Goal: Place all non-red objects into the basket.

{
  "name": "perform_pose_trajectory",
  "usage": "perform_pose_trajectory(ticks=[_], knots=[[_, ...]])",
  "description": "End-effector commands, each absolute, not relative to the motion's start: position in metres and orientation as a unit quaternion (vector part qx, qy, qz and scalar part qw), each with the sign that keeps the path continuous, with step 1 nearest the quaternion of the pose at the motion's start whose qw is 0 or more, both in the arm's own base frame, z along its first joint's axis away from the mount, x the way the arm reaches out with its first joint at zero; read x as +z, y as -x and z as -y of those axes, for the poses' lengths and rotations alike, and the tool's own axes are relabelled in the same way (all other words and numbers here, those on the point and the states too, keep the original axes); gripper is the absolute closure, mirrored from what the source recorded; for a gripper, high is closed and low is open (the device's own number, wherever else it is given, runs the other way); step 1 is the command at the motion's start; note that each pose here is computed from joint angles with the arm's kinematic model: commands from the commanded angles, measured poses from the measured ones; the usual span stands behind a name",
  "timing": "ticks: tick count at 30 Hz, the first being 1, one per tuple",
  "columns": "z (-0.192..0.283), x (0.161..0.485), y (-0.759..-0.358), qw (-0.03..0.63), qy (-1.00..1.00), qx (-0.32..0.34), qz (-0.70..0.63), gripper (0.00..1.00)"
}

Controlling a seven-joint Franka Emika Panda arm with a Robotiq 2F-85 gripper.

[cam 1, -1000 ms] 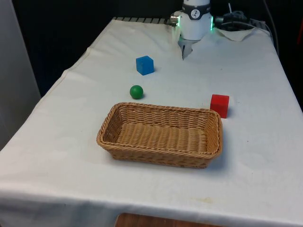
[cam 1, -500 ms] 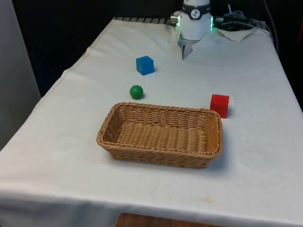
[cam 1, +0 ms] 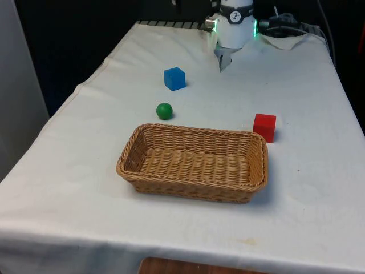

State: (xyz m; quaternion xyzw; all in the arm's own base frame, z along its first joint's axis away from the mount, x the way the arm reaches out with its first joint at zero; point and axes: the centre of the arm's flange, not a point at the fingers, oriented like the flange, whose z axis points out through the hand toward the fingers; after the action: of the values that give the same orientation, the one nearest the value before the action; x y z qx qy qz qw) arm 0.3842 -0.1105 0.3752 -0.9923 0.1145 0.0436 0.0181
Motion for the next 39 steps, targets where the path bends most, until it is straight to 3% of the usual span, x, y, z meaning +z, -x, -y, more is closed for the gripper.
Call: perform_pose_trajectory(ticks=[1,30,39], knots=[[0.112,0.372,-0.384,0.013,0.991,0.039,-0.124,0.0],[0.115,0.348,-0.384,0.008,0.982,0.054,-0.183,0.0],[0.128,0.324,-0.383,0.001,0.977,0.046,-0.209,0.0]])
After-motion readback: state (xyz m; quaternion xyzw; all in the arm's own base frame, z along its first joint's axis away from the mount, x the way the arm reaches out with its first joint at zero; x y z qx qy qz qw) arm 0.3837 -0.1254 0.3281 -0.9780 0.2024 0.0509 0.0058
